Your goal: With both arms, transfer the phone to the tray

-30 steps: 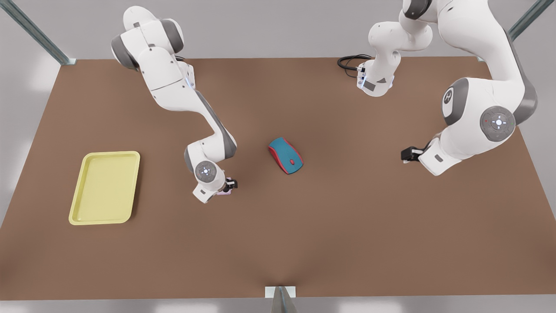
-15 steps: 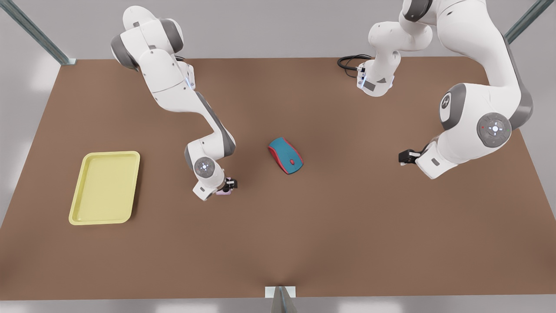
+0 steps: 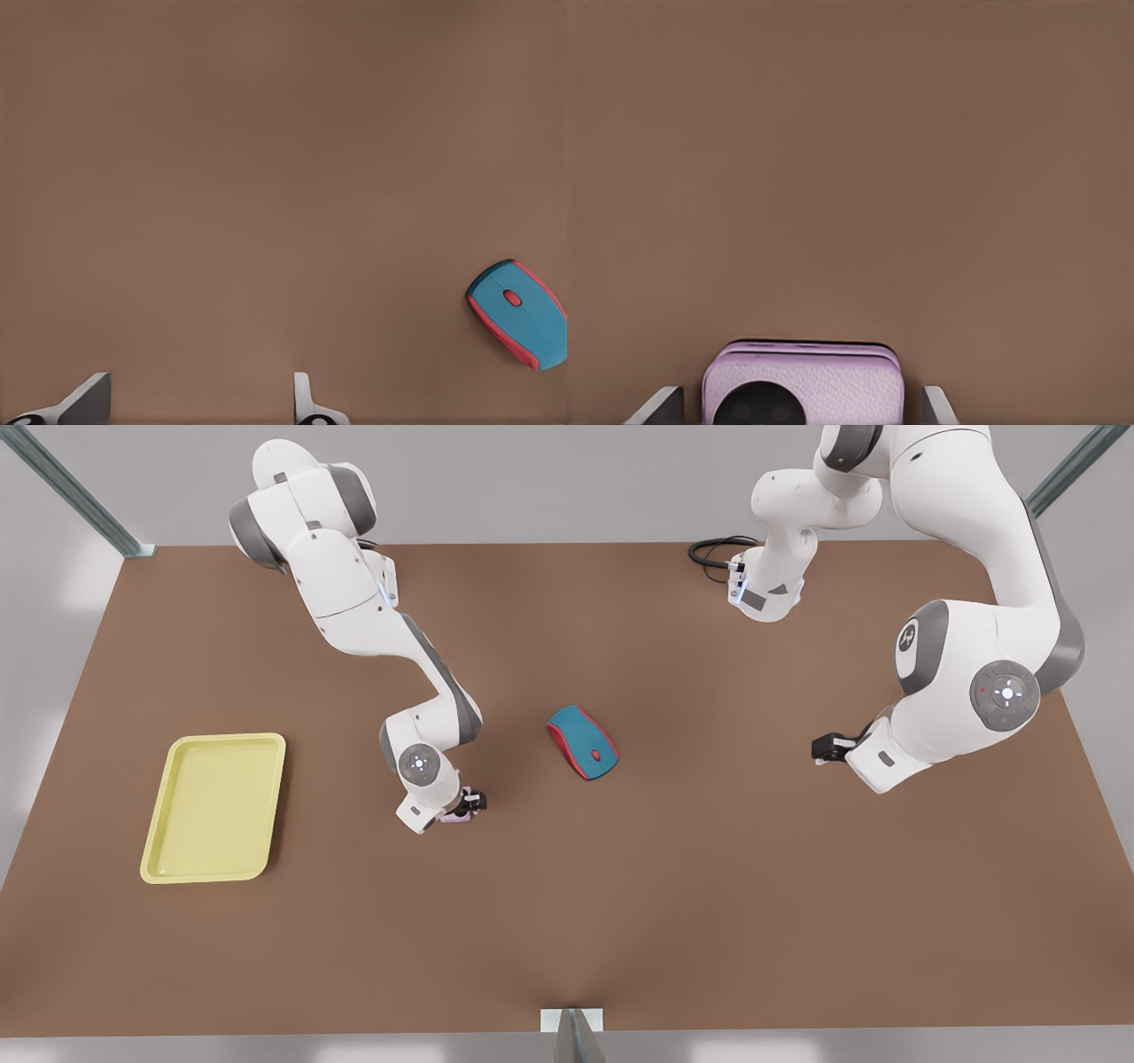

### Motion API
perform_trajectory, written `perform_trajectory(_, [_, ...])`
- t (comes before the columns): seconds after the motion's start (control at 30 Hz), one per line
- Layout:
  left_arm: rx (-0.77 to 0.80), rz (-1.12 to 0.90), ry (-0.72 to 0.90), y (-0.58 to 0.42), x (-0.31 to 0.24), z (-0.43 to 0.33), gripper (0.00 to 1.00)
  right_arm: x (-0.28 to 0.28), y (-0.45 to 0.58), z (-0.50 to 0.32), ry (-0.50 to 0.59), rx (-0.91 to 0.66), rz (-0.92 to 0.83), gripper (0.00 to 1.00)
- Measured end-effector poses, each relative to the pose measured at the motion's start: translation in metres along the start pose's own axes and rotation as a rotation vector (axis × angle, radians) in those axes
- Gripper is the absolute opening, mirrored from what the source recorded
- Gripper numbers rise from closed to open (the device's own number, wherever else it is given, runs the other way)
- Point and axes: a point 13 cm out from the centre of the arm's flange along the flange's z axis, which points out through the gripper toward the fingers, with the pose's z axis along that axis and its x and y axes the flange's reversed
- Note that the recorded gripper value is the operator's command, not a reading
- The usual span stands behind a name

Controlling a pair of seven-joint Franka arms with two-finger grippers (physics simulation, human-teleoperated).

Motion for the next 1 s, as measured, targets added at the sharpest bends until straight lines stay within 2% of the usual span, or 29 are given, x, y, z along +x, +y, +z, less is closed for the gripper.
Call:
perform_trajectory(0.13, [0.000, 0.001, -0.002, 0.000, -0.001, 0.001, 1.00, 0.000, -0.002, 0.003, 0.003, 0.001, 0.002, 0.91])
perform_trajectory(0.17, [0.000, 0.001, -0.002, 0.001, -0.001, 0.001, 1.00, 0.001, -0.001, 0.004, 0.003, 0.001, 0.001, 0.82])
perform_trajectory(0.33, [0.000, 0.002, -0.004, 0.001, -0.001, 0.000, 1.00, 0.000, 0.000, 0.004, -0.001, -0.001, -0.001, 0.78])
perform_trajectory(0.57, [0.000, 0.004, -0.006, 0.000, -0.002, 0.000, 1.00, -0.007, -0.012, -0.033, -0.031, -0.018, 0.016, 0.78])
perform_trajectory(0.73, [-0.005, 0.006, -0.027, 0.000, -0.004, -0.011, 1.00, 0.005, -0.130, -0.058, -0.005, -0.015, 0.135, 0.78])
perform_trajectory(0.9, [-0.009, 0.006, -0.030, 0.001, -0.004, -0.013, 1.00, 0.018, -0.321, -0.084, 0.013, 0.008, 0.290, 0.78])
perform_trajectory(1.0, [-0.009, 0.005, -0.031, 0.002, -0.003, -0.014, 1.00, 0.048, -0.442, -0.083, 0.042, 0.039, 0.347, 0.78])
